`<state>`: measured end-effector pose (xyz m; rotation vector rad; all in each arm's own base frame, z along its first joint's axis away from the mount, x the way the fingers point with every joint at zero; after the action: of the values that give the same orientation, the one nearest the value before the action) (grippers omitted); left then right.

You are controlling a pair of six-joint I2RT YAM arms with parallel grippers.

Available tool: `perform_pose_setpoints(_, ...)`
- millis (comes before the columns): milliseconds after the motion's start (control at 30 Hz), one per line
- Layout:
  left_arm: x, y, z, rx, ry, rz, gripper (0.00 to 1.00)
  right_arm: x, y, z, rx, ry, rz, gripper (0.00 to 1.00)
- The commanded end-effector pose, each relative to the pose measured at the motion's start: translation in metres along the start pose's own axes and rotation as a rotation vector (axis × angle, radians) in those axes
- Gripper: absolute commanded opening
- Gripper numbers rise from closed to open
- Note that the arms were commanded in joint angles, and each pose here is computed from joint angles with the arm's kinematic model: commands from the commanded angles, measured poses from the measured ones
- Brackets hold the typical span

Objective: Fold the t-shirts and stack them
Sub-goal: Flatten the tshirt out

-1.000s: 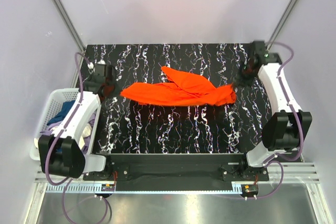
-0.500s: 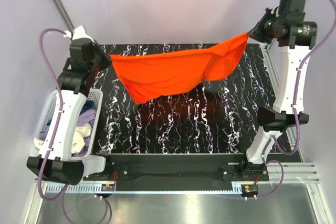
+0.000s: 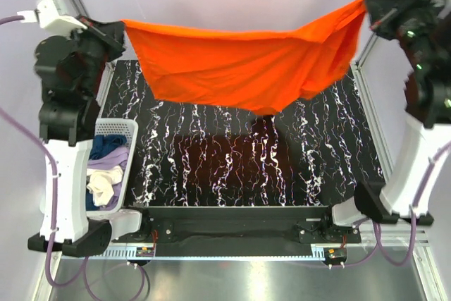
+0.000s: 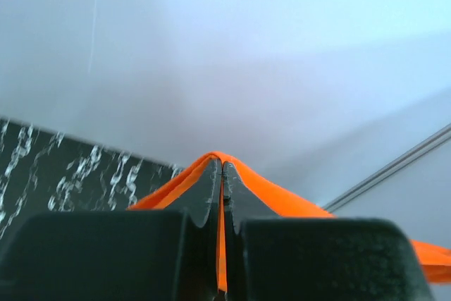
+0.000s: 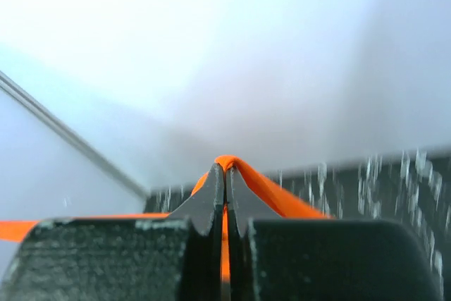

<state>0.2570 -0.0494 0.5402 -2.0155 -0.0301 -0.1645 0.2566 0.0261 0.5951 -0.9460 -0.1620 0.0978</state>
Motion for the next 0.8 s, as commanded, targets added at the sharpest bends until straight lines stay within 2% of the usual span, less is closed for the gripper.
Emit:
perform_pose_setpoints(0, -0.038, -0.062, -0.021, 0.0, 0.08, -0.242, 0.0, -0.058, -0.067, 0.045, -0.121, -0.128, -0.418, 0.0)
perform_pose_setpoints(67, -0.039, -0.066, -0.021, 0.011, 0.07, -0.258, 0.0, -0.069, -0.079, 0.054, -0.139, -0.154, -0.501, 0.0)
perform_pose_setpoints(200, -0.026, -0.069, -0.019, 0.025, 0.044, -0.286, 0.0, -0.063, -0.086, 0.057, -0.159, -0.187, -0.554, 0.0)
perform_pose_setpoints(267, -0.02, -0.074, -0.021, 0.018, 0.049, -0.307, 0.0, -0.042, -0.081, 0.047, -0.162, -0.166, -0.526, 0.0)
perform_pose_setpoints(567, 0.065, -0.049, -0.018, 0.009, 0.047, -0.263, 0.0, 0.045, -0.054, 0.003, -0.196, -0.096, -0.414, 0.0)
perform_pose_setpoints(667, 0.097, -0.039, -0.017, 0.015, 0.059, -0.238, 0.0, 0.066, -0.05, -0.004, -0.195, -0.1, -0.4, 0.0)
perform_pose_setpoints(767, 0.11, -0.04, -0.018, 0.017, 0.069, -0.245, 0.0, 0.075, -0.048, -0.006, -0.192, -0.111, -0.395, 0.0)
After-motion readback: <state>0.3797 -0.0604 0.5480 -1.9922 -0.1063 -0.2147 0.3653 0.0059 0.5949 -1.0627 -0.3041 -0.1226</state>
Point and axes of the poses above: each gripper's point midway between its finger pads, its own x axis out along the fingers, its own z axis along the line the jaws close on, y = z × x, the point moved 8 cm from there along -x, back along the fingers, and after that the axes turned 7 degrees about x, right-handed, at the moved point
